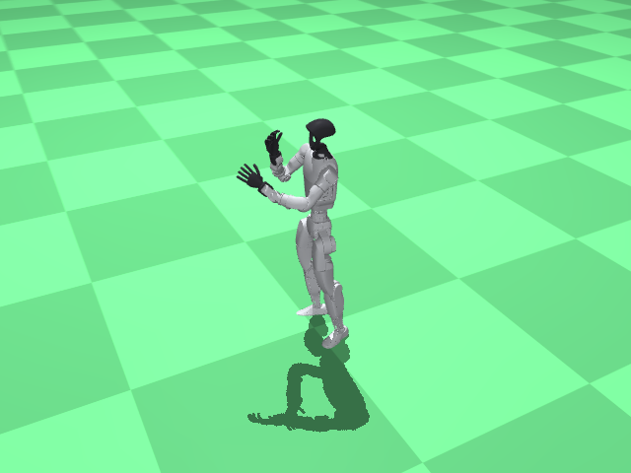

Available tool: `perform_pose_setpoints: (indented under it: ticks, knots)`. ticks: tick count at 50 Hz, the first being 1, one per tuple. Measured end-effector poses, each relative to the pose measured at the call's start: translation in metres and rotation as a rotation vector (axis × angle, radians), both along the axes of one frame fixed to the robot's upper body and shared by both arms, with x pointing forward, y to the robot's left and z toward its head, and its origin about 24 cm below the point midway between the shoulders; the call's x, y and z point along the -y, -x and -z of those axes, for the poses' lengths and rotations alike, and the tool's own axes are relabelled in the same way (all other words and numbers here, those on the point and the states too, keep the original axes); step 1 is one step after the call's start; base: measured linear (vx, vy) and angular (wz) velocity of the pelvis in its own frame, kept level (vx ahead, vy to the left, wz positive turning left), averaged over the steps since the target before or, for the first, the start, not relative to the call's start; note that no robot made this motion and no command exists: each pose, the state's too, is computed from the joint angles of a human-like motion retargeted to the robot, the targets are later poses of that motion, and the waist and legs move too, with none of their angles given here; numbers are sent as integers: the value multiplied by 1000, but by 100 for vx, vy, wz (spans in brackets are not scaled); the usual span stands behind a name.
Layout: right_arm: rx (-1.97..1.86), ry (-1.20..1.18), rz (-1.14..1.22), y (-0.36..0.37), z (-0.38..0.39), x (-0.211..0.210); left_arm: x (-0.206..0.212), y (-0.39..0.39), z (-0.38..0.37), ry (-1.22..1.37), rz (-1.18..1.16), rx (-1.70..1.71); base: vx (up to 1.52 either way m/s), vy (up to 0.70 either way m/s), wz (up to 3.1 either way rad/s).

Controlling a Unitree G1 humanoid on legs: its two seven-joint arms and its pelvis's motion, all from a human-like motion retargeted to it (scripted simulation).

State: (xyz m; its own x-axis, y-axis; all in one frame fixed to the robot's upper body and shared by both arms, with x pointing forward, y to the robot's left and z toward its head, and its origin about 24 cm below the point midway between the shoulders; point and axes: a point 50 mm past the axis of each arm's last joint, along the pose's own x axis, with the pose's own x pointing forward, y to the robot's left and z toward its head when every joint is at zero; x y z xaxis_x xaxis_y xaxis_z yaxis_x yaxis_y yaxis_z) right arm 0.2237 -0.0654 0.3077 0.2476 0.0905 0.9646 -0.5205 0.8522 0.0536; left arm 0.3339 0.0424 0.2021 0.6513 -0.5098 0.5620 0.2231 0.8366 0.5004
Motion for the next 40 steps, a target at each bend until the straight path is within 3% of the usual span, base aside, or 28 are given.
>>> perform_pose_setpoints:
  ticks: [5,8,12,16,18,21,27,32,36,40]
  knots:
    - [580,-225,-120,102,-53,28,-1,-1,6,-21,25,-39,0,0,0]
    - [717,-348,-192,131,-49,42,2,0,1,-2,41,-19,0,0,0]
    - [453,-269,-34,89,-34,32,8,3,-7,22,43,28,0,0,0]
    - [-29,155,309,-13,23,9,12,4,-8,-18,31,52,0,0,0]
    - [-203,259,398,-45,54,12,12,4,-9,-29,20,62,0,0,0]
    - [-168,138,349,-34,45,18,7,3,-7,-35,6,66,0,0,0]
    - [439,-153,51,76,-36,29,-1,-2,8,-42,9,-24,0,0,0]
    - [776,-373,-231,145,-42,50,2,-1,4,0,40,-32,0,0,0]
    - [616,-381,-142,123,-35,47,9,3,-4,17,55,16,0,0,0]
    - [121,-22,125,26,-2,13,15,6,-6,-6,49,43,0,0,0]
